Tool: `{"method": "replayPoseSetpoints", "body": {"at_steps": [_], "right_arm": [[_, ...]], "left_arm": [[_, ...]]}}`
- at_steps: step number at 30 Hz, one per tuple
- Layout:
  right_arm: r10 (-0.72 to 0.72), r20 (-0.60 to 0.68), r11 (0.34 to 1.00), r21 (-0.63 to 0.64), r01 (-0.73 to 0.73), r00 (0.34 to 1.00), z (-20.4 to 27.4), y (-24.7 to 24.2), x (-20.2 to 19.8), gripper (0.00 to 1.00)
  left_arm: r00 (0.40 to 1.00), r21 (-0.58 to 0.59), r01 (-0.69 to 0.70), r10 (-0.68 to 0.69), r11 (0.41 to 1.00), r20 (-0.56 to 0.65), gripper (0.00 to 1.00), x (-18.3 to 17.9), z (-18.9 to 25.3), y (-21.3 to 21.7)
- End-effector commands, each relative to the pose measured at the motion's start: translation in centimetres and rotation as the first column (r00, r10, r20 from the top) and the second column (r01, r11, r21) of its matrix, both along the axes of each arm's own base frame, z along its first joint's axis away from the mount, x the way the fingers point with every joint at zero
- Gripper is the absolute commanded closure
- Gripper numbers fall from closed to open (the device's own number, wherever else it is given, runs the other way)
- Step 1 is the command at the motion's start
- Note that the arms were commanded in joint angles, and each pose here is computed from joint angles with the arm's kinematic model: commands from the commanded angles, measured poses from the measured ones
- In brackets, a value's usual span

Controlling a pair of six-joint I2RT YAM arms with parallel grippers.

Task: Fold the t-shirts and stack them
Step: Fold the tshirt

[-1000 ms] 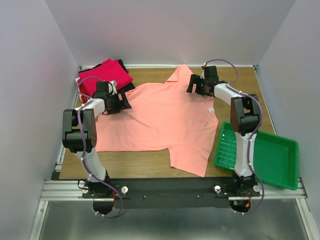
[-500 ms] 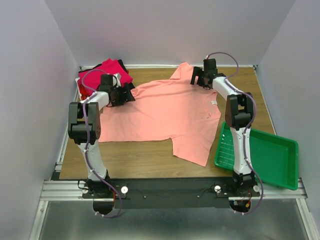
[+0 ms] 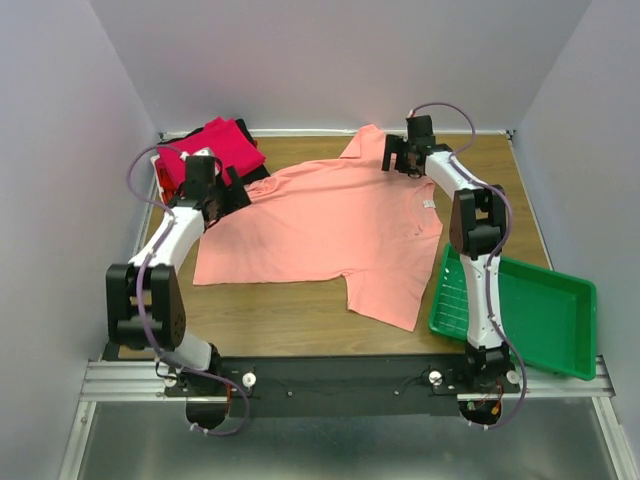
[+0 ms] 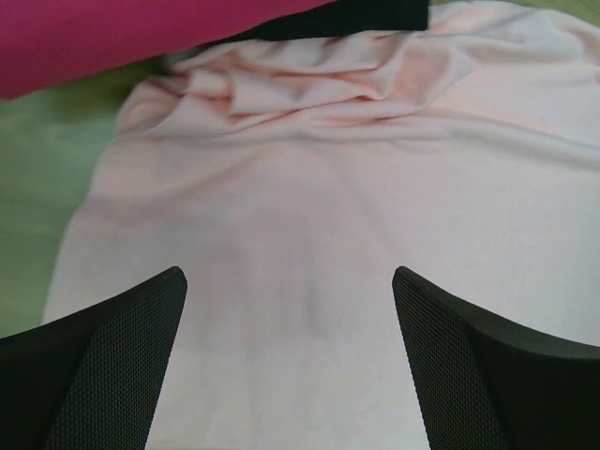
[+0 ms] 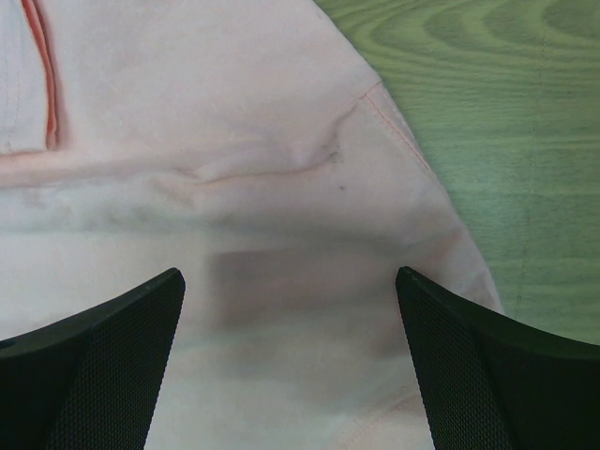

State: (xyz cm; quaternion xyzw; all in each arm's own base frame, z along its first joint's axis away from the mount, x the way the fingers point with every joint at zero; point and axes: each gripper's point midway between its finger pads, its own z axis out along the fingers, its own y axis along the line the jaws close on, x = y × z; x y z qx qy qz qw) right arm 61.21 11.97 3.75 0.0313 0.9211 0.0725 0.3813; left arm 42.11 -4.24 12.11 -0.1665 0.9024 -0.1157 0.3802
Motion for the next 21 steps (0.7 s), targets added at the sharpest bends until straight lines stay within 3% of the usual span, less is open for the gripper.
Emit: {"method": "replayPoseSetpoints", "body": {"at_steps": [1, 7, 12, 21], "right_arm": [[0.027, -0.002, 1.0, -0.015, -0.027, 1.0, 2.8, -0.6, -1.2, 0.0], [-0.001, 0.021, 1.0, 0.018, 0.001, 1.0, 6.7, -0.9, -3.7, 0.0], [-0.03, 0.015, 0.999, 0.025, 0.03, 0.999, 8.1, -1.5, -6.2, 0.0], [-0.044, 0.008, 0.997, 0.061, 0.043, 0.999, 9.1, -1.4, -8.2, 0.0]], "left_arm": [[0.938, 0.134, -0.317, 0.331, 0.939, -0.102, 0.02, -5.7, -2.0, 5.2], [0.812, 0.036, -0.55, 0.545, 0.834, -0.211, 0.07, -12.5, -5.1, 7.8], [0.708, 0.036, -0.691, 0.686, 0.722, -0.171, 0.17, -15.7, -4.8, 10.0], [0.648, 0.05, -0.741, 0.733, 0.67, -0.208, 0.23, -18.0, -7.0, 11.2]]}}
